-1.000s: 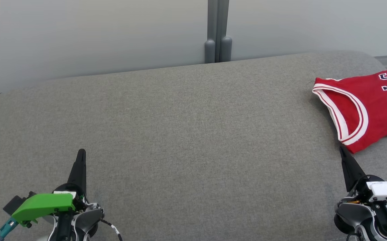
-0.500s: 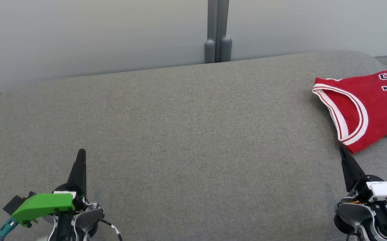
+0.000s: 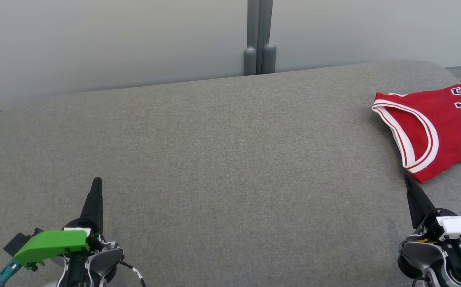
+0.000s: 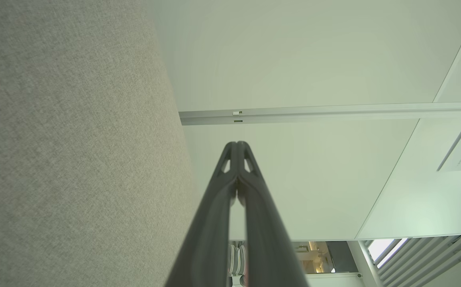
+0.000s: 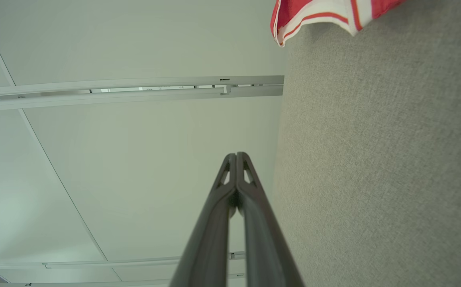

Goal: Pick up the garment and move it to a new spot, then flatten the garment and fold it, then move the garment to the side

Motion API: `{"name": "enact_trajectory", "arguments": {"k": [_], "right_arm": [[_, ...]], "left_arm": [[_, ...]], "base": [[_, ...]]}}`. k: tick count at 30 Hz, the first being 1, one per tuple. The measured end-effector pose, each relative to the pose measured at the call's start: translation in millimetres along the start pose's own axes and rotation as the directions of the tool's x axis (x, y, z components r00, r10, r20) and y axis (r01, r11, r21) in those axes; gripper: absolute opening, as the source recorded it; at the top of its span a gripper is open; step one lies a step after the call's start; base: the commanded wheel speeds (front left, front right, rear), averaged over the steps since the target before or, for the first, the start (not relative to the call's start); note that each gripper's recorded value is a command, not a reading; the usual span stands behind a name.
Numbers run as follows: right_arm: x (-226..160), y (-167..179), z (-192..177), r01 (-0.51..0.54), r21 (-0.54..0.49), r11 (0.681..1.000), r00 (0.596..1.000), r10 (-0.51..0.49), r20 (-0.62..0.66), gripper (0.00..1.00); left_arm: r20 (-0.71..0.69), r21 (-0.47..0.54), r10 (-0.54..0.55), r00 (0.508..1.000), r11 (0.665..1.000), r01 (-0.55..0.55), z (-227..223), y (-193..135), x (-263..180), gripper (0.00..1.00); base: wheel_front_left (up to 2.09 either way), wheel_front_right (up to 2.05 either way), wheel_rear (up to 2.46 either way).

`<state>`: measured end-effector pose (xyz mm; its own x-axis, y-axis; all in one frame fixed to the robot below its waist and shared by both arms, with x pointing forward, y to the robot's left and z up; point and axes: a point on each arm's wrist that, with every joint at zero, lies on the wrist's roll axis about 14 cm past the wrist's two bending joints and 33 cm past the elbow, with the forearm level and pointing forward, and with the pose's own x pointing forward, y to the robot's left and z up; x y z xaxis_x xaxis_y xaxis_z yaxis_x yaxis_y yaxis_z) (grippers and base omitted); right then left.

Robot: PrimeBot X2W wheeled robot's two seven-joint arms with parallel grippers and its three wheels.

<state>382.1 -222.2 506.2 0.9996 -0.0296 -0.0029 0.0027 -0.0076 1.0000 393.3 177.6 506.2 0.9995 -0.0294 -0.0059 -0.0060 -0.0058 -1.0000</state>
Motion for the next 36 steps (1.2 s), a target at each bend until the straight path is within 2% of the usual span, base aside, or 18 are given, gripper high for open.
{"name": "enact_trajectory", "arguments": {"k": [36], "right_arm": [[0.1, 0.2, 0.4, -0.001, -0.001, 1.000, 1.000, 0.001, 0.001, 0.00]], "left_arm": [[0.001, -0.001, 0.000, 1.000, 1.000, 0.000, 0.1, -0.1, 0.0, 0.00]], "base": [[0.00, 0.00, 0.00]]}}
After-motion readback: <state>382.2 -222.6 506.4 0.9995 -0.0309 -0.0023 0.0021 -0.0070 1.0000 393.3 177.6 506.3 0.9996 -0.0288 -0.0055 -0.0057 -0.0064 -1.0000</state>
